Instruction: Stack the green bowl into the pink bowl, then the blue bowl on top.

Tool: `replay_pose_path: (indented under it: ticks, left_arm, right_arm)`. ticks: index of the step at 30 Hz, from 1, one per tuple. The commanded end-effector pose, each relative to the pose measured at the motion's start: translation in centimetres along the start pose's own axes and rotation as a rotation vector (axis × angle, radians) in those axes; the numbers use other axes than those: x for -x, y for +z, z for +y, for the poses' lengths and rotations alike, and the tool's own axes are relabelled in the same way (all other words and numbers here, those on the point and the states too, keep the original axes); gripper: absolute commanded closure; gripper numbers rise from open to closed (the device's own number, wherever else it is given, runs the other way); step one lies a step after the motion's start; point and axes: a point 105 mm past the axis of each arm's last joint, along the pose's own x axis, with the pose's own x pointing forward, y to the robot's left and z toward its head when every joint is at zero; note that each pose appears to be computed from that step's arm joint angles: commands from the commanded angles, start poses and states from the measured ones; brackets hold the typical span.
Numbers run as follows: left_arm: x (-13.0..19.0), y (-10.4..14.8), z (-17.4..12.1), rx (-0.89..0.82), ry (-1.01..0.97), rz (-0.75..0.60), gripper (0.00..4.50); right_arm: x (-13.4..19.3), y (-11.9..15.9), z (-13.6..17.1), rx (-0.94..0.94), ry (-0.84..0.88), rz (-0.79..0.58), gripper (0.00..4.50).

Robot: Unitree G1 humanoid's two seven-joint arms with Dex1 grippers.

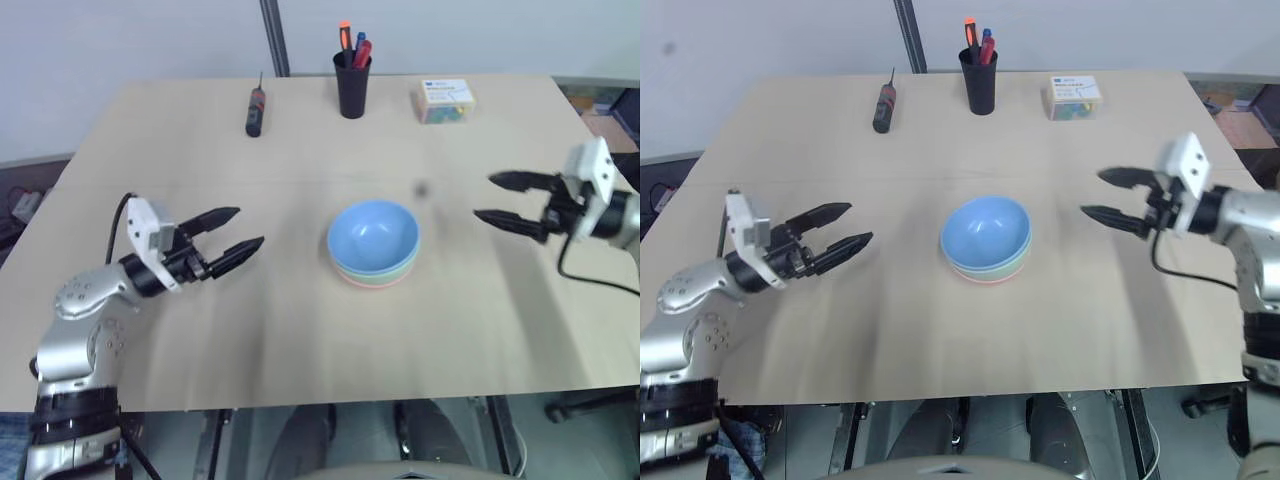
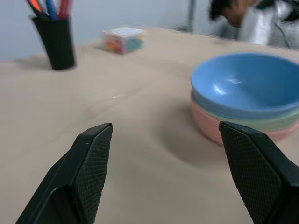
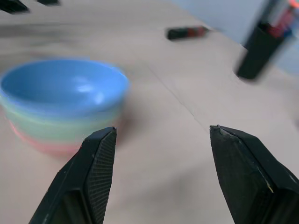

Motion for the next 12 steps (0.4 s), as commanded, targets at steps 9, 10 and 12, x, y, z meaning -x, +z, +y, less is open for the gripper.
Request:
replay_pose_path:
  ticks: [9,10,12]
  left_arm:
    - [3.1,-0.7,-0.9,-0.054,0.167,0.031,0.65]
    - [3.1,-0.7,-0.9,-0.057,0.167,0.031,0.65]
    - [3.2,-0.4,-1.0,-0.065,0.161,0.027,0.65]
  right_arm:
    - [1.9,-3.6,-0.8,0.025,-0.011,-0.009,1.17]
    - [1.7,-3.4,-0.8,0.028,-0.006,-0.013,1.17]
    - [1.4,-3.2,-1.0,0.033,0.002,-0.022,1.17]
